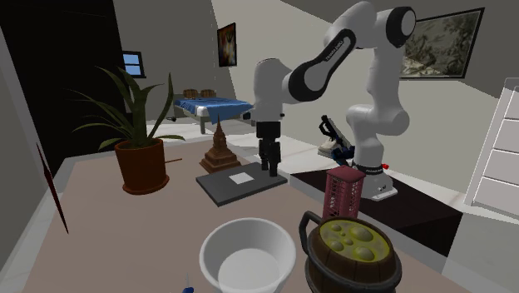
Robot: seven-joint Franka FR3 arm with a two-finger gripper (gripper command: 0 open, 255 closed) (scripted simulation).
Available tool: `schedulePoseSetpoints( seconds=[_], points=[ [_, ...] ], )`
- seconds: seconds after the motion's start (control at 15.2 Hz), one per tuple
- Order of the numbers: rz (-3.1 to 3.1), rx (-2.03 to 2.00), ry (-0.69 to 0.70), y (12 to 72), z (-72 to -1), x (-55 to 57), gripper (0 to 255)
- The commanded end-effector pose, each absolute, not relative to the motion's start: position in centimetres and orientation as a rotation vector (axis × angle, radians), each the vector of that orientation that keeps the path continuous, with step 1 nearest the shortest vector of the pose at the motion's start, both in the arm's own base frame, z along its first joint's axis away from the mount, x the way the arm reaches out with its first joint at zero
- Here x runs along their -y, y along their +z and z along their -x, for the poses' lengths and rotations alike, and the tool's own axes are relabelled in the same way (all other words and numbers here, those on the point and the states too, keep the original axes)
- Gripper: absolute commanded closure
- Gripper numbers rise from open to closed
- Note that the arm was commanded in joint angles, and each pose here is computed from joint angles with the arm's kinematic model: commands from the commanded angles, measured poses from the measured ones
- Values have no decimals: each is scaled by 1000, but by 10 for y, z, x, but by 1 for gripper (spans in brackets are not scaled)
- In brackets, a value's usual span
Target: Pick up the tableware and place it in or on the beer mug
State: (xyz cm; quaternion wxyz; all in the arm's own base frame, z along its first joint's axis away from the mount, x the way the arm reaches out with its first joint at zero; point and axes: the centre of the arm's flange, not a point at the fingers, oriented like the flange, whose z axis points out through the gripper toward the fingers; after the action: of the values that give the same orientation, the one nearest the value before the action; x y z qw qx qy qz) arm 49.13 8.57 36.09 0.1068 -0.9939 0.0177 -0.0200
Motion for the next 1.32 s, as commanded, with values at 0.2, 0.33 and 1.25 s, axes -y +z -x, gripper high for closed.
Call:
schedulePoseSetpoints(
  seconds=[0.2,0.33,1.25],
  points=[
    [2866,-76,-70,320,-529,-111,0],
    [2842,-85,-74,305,-545,-121,0],
    [2790,-104,-83,234,-584,-158,0]
  ],
)
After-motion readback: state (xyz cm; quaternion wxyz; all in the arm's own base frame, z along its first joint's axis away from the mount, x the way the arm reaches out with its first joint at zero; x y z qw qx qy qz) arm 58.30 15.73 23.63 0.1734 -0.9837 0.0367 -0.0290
